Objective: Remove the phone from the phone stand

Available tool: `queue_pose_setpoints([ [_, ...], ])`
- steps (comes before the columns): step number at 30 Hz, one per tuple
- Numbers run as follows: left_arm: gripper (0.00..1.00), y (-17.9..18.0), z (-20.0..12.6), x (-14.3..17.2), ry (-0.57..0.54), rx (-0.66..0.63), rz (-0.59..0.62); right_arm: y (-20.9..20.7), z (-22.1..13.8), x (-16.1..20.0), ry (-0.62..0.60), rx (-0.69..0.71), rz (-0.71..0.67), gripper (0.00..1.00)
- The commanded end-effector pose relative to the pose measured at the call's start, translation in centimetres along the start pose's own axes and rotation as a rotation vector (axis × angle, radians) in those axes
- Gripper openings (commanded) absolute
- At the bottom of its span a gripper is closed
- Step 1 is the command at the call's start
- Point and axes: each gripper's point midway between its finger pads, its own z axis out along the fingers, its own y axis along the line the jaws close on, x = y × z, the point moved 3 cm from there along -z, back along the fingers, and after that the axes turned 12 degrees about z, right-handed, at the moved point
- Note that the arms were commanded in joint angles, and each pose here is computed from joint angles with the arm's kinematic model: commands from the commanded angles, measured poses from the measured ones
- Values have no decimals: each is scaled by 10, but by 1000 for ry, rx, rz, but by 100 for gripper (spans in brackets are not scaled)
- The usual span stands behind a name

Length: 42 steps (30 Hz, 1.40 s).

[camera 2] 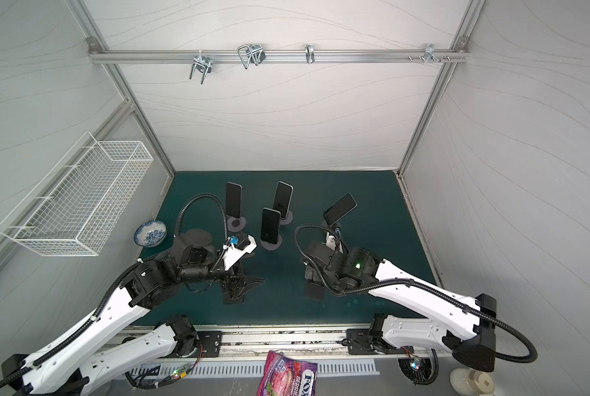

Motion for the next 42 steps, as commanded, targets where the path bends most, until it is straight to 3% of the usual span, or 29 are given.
queue_pose_setpoints([
  [1, 97, -2, 0, -10, -59, 11, 87, -9, 5, -1, -8, 51, 45, 96],
  [8, 97, -2, 9, 2, -63, 7, 141, -8, 9, -5, 6, 65, 66, 99],
  [15, 97, 3, 13, -7, -105, -8, 145, -12, 11, -8, -7, 92, 87, 99],
  [20, 97, 5, 14, -7, -111, -20, 161, -10, 13, -9, -15, 89, 107, 92],
  [28, 96, 4, 22, 8, -87, -19, 203, -2, 17, -16, -49, 117, 86, 89],
  [42, 97, 13, 18, 21, -130, -147, 249, 5, 26, -25, -67, 217, 60, 93],
])
